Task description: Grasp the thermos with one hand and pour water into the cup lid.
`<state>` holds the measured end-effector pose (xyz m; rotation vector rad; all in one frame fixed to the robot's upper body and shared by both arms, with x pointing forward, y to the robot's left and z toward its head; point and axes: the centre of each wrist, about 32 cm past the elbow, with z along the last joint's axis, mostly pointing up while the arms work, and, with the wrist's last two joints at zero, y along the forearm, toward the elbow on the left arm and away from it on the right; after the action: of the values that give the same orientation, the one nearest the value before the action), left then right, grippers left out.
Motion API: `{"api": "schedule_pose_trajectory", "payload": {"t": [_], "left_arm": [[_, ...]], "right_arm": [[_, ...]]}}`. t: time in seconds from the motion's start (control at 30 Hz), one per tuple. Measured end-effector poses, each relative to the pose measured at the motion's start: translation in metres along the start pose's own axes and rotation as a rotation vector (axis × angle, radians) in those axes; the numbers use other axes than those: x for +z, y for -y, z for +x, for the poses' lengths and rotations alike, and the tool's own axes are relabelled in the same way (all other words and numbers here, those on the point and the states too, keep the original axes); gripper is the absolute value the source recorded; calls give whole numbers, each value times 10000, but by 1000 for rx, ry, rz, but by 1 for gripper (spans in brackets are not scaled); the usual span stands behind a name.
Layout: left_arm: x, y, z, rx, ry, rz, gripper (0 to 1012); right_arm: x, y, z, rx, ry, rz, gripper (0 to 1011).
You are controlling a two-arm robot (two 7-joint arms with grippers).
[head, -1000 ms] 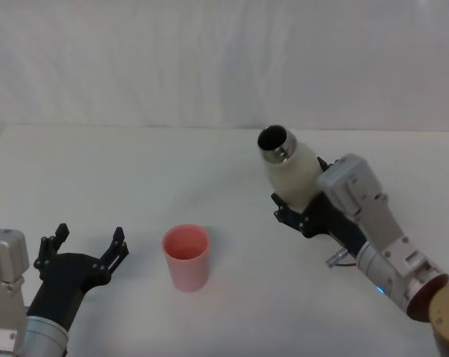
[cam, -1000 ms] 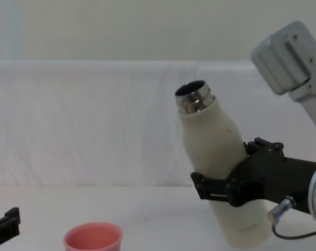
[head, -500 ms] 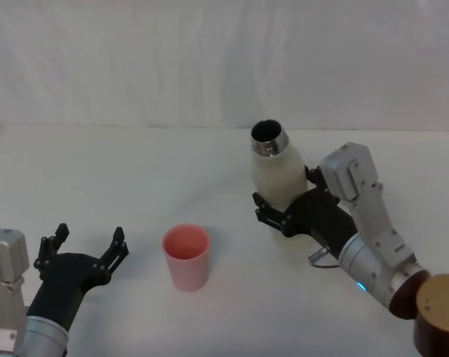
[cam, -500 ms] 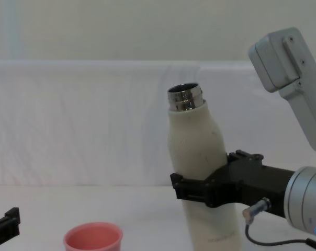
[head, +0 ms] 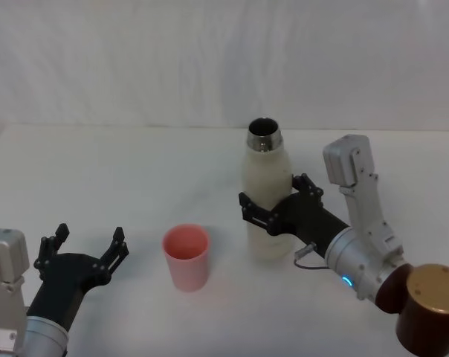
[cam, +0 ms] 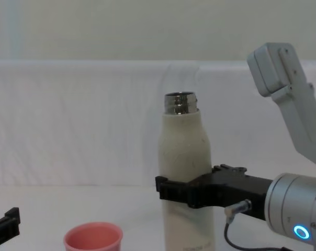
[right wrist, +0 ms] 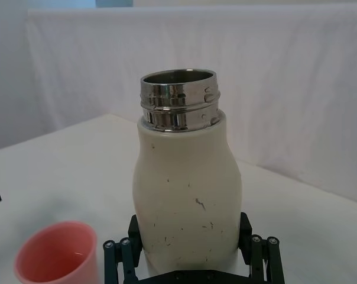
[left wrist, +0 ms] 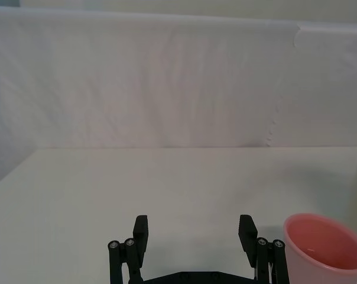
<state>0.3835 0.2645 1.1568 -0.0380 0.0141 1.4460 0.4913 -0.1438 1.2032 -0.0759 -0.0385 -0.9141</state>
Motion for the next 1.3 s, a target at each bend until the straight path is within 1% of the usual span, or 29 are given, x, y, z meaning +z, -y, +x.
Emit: {"api": "schedule_pose_trajectory", "payload": {"t": [0.1, 0.3, 1.3], "left_arm": [[0, 0, 0, 0, 0, 0, 1001], [0, 0, 0, 0, 0, 0, 1001], [0, 0, 0, 0, 0, 0, 1001]], "right_arm": [[-11, -43, -11, 12, -27, -4, 962], [-31, -89, -35, 30, -49, -10, 962], [-106, -89, -65, 37, -74, -19, 962]]}}
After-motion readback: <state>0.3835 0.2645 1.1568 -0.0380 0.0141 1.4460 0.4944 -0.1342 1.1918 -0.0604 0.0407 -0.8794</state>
